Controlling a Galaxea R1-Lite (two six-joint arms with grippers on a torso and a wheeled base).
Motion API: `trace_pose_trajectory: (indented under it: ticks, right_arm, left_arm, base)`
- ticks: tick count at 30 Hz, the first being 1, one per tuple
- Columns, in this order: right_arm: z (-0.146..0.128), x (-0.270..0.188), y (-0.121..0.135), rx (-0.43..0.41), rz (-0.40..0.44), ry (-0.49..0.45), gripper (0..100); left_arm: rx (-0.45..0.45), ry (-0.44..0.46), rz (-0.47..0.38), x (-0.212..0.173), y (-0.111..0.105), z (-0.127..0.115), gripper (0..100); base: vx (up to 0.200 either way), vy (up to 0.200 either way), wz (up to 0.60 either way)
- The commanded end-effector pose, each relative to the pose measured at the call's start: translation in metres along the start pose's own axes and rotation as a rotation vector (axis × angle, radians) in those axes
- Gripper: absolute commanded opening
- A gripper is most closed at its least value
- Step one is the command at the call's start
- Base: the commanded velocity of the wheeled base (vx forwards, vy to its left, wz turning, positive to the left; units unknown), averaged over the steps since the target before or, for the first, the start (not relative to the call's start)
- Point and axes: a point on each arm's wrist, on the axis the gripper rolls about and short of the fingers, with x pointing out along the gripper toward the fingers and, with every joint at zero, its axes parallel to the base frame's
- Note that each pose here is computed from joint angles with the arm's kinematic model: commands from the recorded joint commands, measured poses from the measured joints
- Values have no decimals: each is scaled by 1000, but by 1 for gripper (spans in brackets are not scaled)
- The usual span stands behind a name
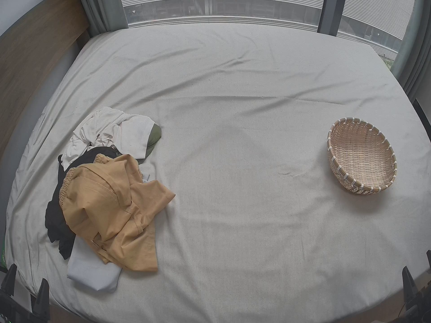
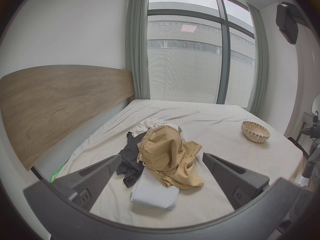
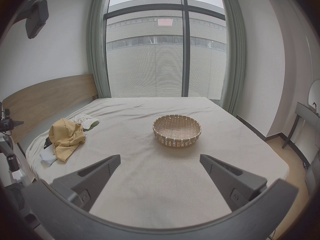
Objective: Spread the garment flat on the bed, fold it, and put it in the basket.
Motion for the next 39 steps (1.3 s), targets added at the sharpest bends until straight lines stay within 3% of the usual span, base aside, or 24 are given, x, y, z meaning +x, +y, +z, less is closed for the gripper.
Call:
trace_pose_trajectory:
  ticks: [1, 10, 13, 14, 15, 16, 20, 22, 26, 33, 39]
  right_arm:
    - [-5, 0, 0, 0, 1, 3, 100]
    - [-5, 0, 0, 3, 1, 3, 100]
    - [-5, 0, 0, 1, 1, 3, 100]
    - [-5, 0, 0, 1, 1, 3, 100]
    - [-5, 0, 0, 1, 1, 3, 100]
    - [-5, 0, 0, 1, 1, 3, 100]
    - [-5, 0, 0, 4, 3, 1, 100]
    - [-5, 0, 0, 6, 3, 3, 100]
    - [-5, 0, 0, 3, 3, 1, 100]
    - [-5, 0, 0, 4, 1, 3, 100]
    - [-5, 0, 0, 3, 3, 3, 100]
  left_arm:
    - [0, 3, 2, 0, 0, -5, 100]
    - [0, 1, -3, 0, 0, -5, 100]
    - [-17, -116, -6, -8, -2, 43, 100]
    - [-23, -157, -12, -12, -2, 70, 100]
    - [-24, -158, -13, -12, -2, 72, 100]
    - [-22, -155, -25, -12, -3, 89, 100]
    - [-24, -80, -70, 1, -4, 99, 100]
    - [-93, -23, -171, 13, -5, 103, 100]
    - [-223, 40, -224, 30, -9, 116, 100]
    - [-224, 165, -246, 53, -14, 112, 100]
    - [-231, 344, -324, 70, -19, 88, 100]
  base:
    - [0, 0, 0]
    - [0, 0, 0]
    - [0, 0, 0]
    - [0, 0, 0]
    - [0, 0, 0]
    - [0, 0, 0]
    - [0, 0, 0]
    - [0, 0, 0]
    - [0, 0, 0]
    - [0, 0, 0]
    - [0, 0, 0]
